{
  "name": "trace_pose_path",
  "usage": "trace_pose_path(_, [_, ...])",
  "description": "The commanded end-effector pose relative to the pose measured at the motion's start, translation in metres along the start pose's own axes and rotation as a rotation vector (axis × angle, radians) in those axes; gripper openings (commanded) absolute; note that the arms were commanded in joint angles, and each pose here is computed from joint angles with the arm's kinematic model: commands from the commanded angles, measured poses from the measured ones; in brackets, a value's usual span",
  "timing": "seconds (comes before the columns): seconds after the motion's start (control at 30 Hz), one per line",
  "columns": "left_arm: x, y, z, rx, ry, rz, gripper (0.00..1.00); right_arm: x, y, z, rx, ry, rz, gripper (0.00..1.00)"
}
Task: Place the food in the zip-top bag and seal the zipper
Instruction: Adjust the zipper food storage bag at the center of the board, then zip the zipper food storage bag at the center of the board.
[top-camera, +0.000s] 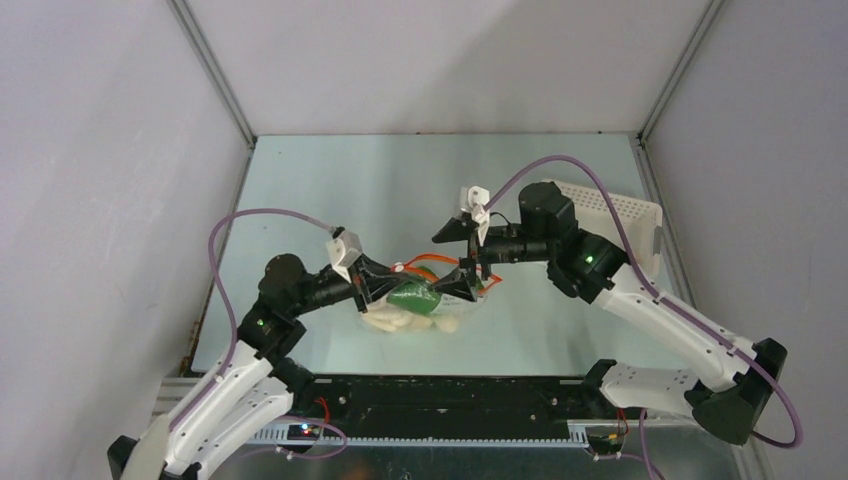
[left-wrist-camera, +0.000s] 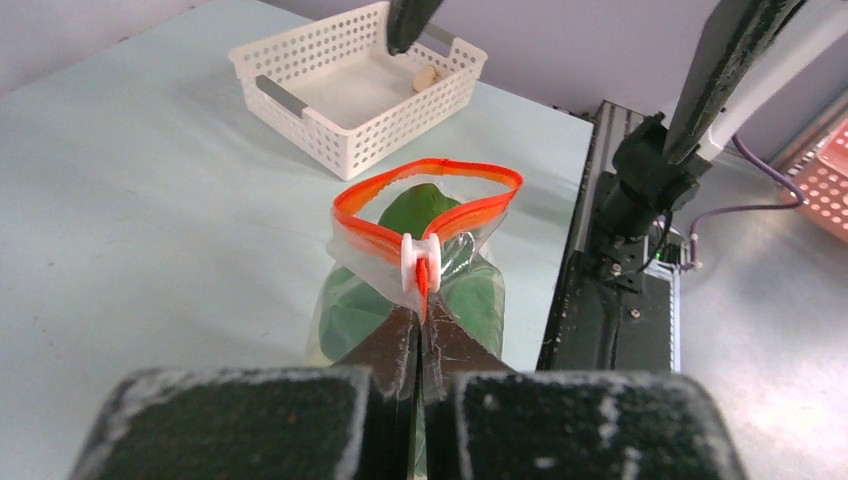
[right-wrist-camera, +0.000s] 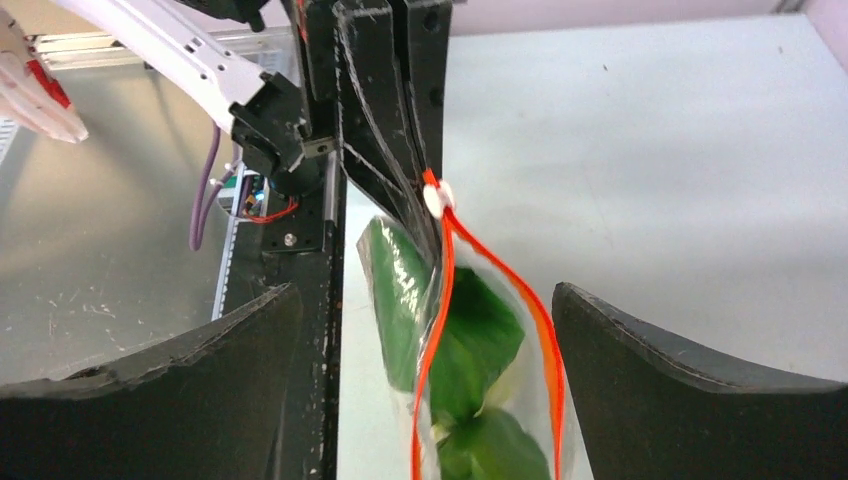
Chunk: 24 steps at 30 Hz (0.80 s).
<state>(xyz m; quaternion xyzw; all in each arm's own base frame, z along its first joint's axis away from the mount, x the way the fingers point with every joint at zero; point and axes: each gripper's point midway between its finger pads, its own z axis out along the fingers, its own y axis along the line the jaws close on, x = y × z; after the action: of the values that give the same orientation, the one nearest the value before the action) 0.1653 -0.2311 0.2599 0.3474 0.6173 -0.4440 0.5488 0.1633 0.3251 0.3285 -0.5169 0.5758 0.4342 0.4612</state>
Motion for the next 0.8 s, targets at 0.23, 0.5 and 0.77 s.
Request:
trace_pose_path(0.23, [-0.026,-0.023,0.001,0.100,0.005,0.061,0.00,-0.026,0.002,0.034,-0.177,-0.084,-0.145,0.97])
trace_pose_path(0.5, [-0.024,-0.023,-0.003,0.083,0.014,0.062,0.00,-0.021,0.010,0.050,-0.280,-0.053,-0.078,0.74])
trace_pose_path(0.77, [-0.027,-0.019,-0.002,0.048,0.025,0.033,0.00,-0.017,0.016,0.059,-0.314,-0.046,-0.032,0.62])
